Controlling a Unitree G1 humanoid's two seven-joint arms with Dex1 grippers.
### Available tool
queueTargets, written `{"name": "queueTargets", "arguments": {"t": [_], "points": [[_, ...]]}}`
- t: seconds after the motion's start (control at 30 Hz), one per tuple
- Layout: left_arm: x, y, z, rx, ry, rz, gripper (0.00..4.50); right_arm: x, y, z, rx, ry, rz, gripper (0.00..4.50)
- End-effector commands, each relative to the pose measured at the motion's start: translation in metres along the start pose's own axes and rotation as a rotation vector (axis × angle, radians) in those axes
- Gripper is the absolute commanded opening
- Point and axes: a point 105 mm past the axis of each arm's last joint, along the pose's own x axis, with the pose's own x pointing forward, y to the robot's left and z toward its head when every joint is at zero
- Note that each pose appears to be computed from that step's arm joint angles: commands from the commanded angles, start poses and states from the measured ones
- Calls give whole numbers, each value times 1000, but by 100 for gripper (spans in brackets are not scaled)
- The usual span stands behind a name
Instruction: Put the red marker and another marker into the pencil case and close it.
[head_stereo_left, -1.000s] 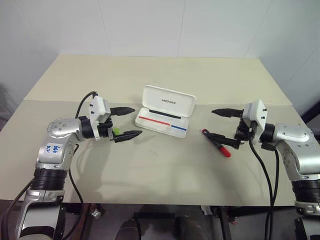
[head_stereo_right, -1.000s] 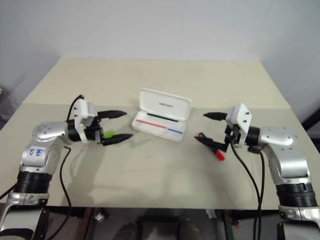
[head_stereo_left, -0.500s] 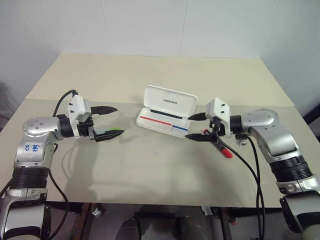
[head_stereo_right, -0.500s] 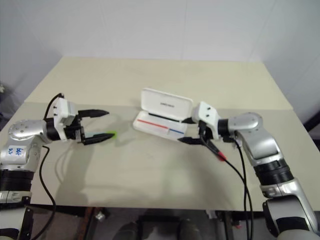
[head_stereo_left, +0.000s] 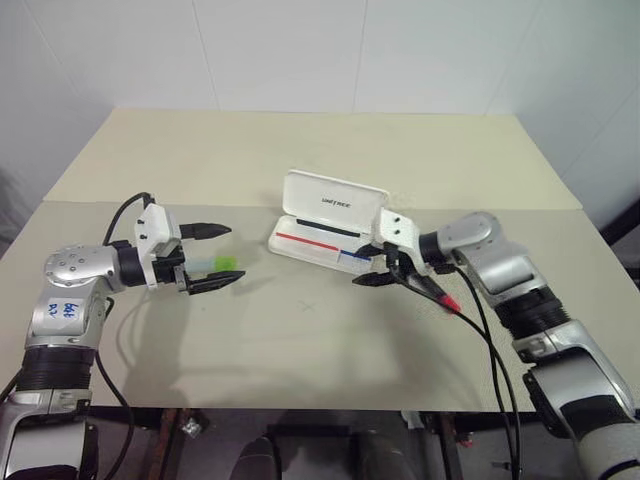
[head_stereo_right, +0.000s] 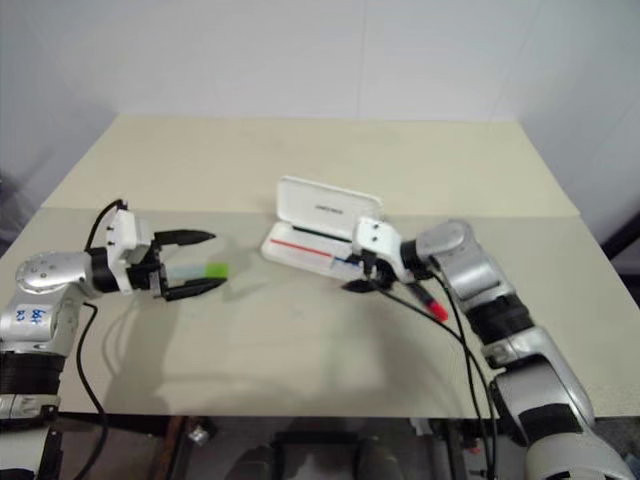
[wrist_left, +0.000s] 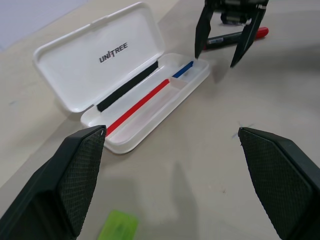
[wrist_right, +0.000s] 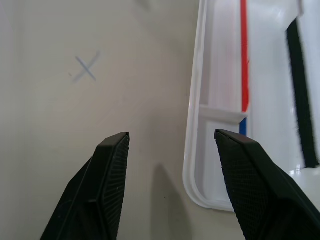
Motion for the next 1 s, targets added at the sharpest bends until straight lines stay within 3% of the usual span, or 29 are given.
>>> {"name": "queueTargets", "arguments": {"t": [0.03,0.37,0.47,0.67,1.0], "points": [[-10,2,16,68,-5,29,450,1,-7,6,-38,8,7,285],[-13,-9,25,76,-14,48,450,15,-16,-17,-22,130,32,285],[-15,-9,26,73,-13,50,450,18,-18,-14,-37,139,42,226],[-17,-9,28,75,-11,50,450,20,-23,-6,-65,129,30,18],[-14,-6,29,82,-17,51,450,9,-28,3,-132,114,19,6]]}}
